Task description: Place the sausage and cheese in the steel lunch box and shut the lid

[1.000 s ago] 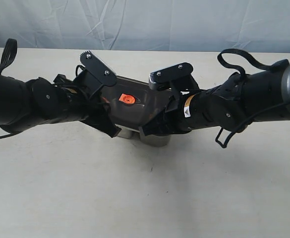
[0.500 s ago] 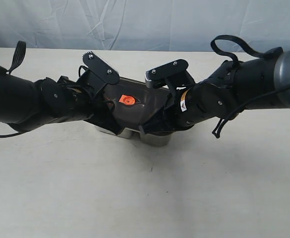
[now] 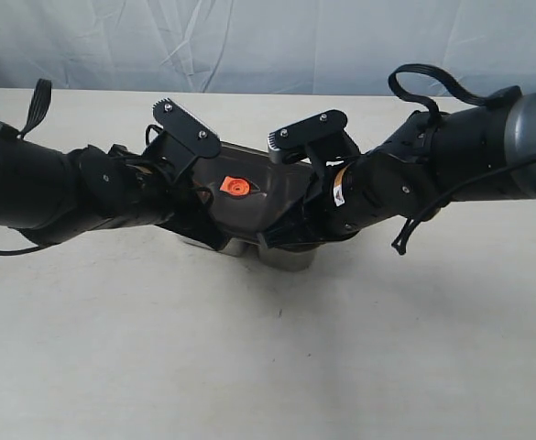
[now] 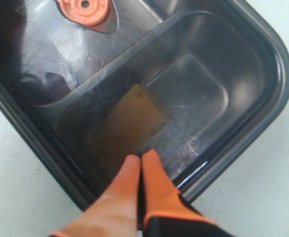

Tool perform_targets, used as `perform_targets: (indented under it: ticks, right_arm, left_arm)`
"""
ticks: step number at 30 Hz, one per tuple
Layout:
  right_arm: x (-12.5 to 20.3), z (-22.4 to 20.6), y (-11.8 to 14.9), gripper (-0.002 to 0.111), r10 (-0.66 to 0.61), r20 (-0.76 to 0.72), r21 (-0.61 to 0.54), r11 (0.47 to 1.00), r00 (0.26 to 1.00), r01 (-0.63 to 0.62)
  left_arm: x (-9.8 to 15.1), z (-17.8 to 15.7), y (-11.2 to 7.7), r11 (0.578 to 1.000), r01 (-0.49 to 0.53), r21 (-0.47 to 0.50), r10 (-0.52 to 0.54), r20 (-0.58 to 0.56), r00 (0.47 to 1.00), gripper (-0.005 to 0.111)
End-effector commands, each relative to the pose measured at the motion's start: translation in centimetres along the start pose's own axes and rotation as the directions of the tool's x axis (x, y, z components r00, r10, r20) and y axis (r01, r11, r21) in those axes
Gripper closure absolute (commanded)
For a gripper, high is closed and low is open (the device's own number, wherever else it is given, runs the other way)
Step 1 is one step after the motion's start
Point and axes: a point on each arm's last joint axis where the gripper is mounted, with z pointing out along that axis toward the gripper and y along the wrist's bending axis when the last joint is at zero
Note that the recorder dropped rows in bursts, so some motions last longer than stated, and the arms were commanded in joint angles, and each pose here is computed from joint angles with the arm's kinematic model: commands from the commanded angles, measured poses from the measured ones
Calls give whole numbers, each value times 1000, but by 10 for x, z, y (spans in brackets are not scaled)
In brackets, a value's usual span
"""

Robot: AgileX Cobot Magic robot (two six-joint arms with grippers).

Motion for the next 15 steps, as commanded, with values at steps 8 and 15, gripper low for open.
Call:
perform_targets:
  ticks: [8, 15]
  right_arm:
    - [-16, -20, -1, 109, -45, 134, -7, 999, 990, 46]
    - [-21, -31, -1, 109, -45, 172, -8, 999, 984, 47]
  left_arm:
    - [-6, -17, 3, 1000, 15, -13, -14, 43, 999, 107]
    - [-21, -36, 10, 998, 34, -43, -28, 123, 992, 107]
